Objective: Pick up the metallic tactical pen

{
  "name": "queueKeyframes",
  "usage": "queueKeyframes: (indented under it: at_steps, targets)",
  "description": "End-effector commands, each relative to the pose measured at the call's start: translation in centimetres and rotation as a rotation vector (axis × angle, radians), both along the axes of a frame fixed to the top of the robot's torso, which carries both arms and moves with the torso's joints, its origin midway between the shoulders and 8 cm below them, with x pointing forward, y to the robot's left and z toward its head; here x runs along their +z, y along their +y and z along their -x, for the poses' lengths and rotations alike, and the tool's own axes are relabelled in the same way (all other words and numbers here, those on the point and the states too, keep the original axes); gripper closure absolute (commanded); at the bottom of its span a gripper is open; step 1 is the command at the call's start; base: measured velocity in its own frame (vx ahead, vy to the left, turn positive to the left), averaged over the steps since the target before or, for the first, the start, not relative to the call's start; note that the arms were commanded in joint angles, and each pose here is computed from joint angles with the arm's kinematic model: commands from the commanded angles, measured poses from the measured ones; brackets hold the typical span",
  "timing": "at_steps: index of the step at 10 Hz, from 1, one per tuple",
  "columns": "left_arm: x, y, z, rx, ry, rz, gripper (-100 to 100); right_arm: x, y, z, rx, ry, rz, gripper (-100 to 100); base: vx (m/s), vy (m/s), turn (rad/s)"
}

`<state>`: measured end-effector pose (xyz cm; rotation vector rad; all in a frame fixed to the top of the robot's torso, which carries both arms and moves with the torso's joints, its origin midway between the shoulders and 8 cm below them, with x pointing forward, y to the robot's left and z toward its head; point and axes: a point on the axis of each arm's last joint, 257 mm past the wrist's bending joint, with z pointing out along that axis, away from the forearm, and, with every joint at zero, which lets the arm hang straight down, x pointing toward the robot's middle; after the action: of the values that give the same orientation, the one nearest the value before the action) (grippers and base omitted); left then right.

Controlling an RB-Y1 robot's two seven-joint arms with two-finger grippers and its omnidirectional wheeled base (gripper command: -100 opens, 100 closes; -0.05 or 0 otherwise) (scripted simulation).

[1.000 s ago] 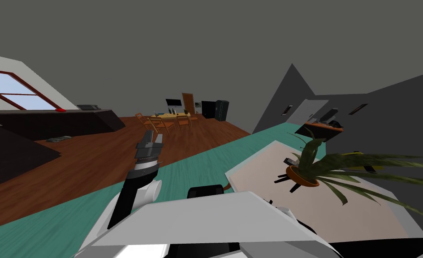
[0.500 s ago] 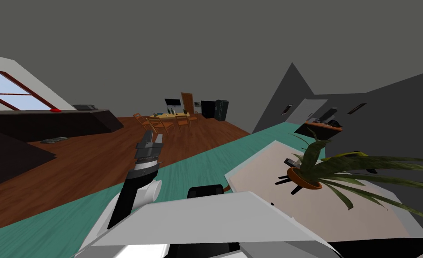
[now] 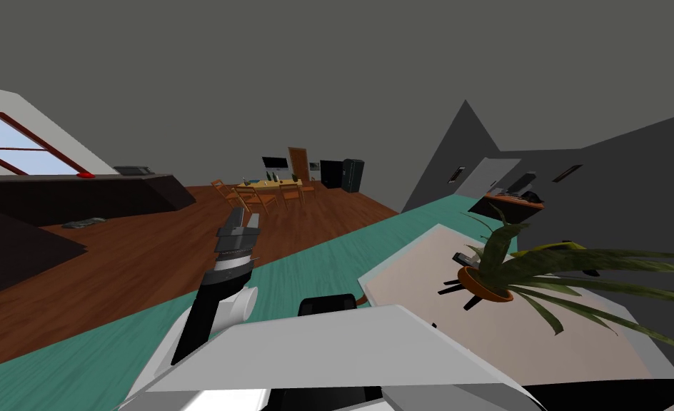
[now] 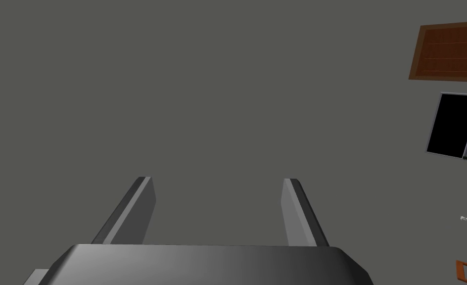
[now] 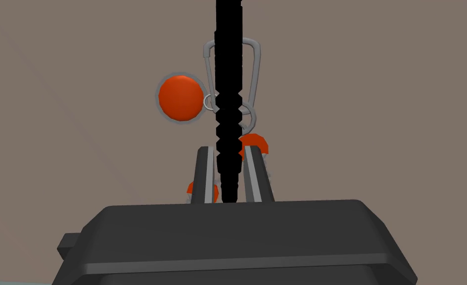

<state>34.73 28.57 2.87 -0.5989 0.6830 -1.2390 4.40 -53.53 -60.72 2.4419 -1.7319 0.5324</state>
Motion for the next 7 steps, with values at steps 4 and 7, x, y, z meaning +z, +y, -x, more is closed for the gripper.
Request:
queueKeyframes:
  at_steps: [4, 7]
  targets:
    - [0.0, 0.0, 0.0, 0.000, 0.000, 0.000, 0, 0.5, -0.7, -0.8, 0.014, 0.004, 0.005, 100, -0.005, -0.002, 0.008]
    - [0.0, 0.0, 0.0, 0.000, 0.000, 0.000, 0, 0.7, -1.1, -1.4, -0.004, -0.002, 0.001, 100, -0.030, 0.004, 0.014]
